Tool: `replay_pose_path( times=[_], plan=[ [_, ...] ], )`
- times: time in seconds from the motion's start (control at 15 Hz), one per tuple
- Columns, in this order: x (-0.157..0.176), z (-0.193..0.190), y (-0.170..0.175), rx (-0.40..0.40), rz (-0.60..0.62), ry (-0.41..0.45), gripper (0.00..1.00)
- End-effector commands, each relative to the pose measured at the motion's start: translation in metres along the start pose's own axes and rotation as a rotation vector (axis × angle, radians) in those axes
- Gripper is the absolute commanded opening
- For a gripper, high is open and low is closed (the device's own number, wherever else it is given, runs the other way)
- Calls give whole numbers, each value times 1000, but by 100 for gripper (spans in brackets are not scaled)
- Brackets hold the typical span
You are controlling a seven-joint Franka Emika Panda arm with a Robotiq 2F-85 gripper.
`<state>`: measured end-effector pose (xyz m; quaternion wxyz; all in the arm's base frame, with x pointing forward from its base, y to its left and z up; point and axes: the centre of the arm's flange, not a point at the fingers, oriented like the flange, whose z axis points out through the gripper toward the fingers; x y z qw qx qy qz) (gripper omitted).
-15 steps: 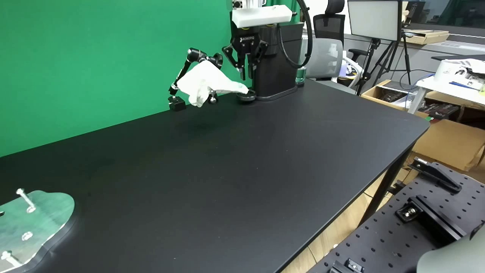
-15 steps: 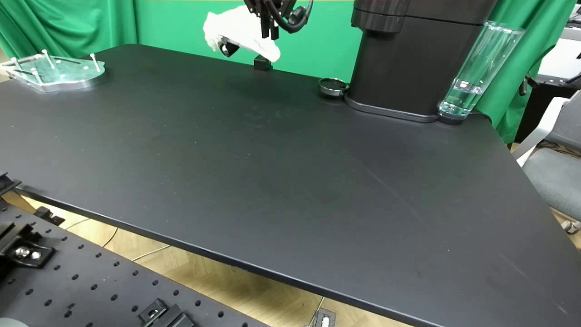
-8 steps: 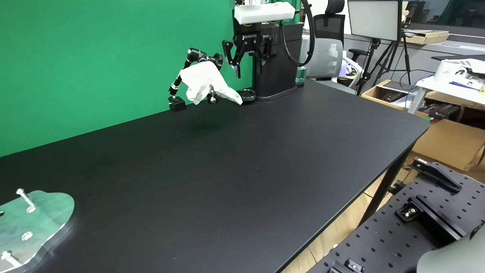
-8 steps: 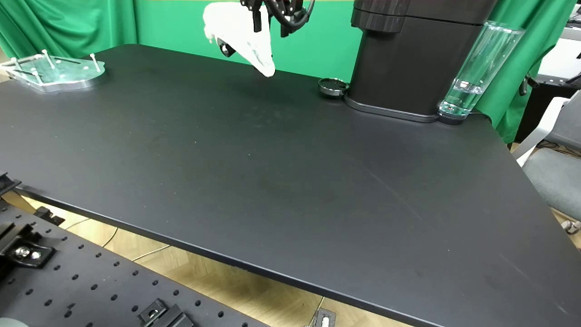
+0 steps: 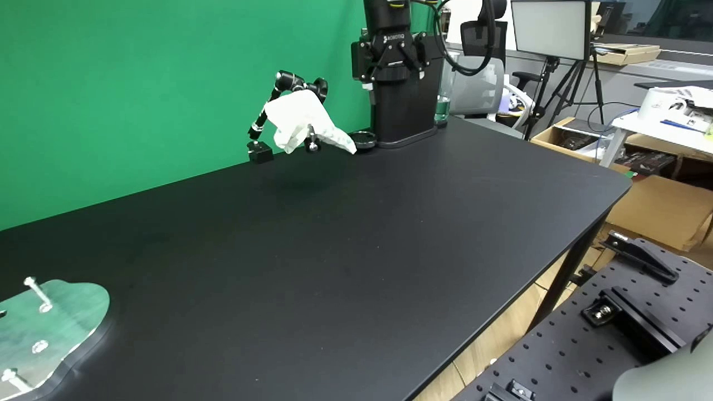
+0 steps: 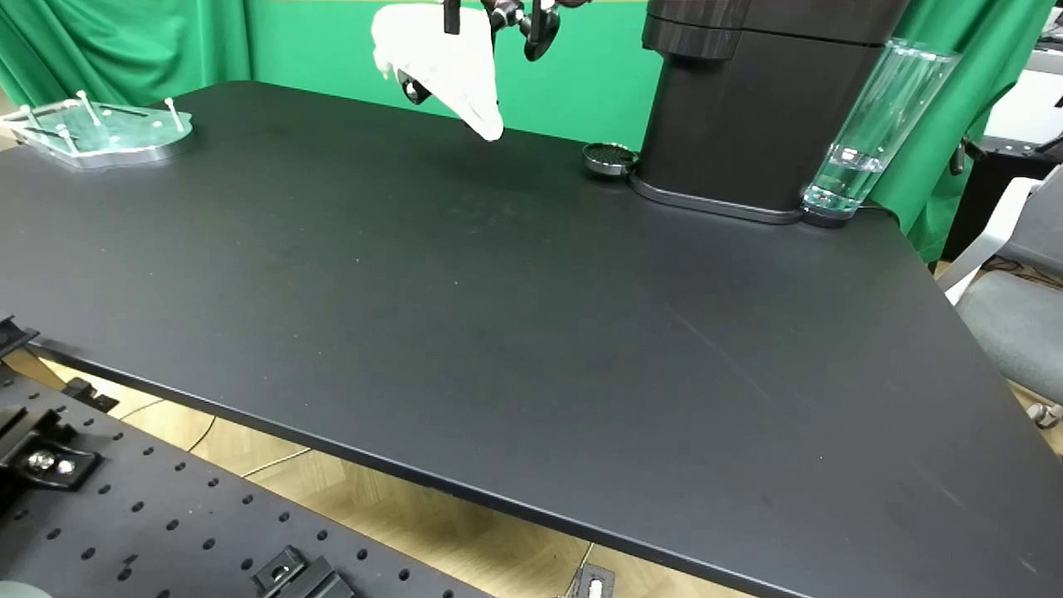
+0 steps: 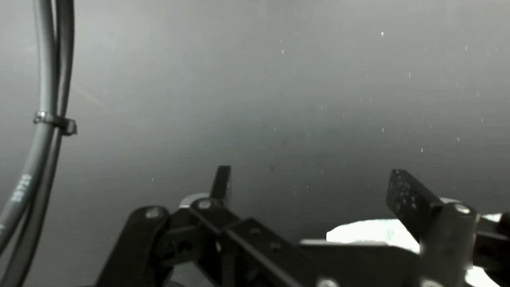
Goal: Hang the white cloth on the black stand
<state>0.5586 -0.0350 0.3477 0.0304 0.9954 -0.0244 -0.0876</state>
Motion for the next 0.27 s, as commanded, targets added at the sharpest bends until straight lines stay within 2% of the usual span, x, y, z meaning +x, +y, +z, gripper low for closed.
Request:
replay_pose_path(
  times=[0.0, 0.2],
  plan=[
    [-35, -22, 30, -44, -110, -77, 100],
    [-51, -28, 44, -60, -228, -112, 100]
  ],
)
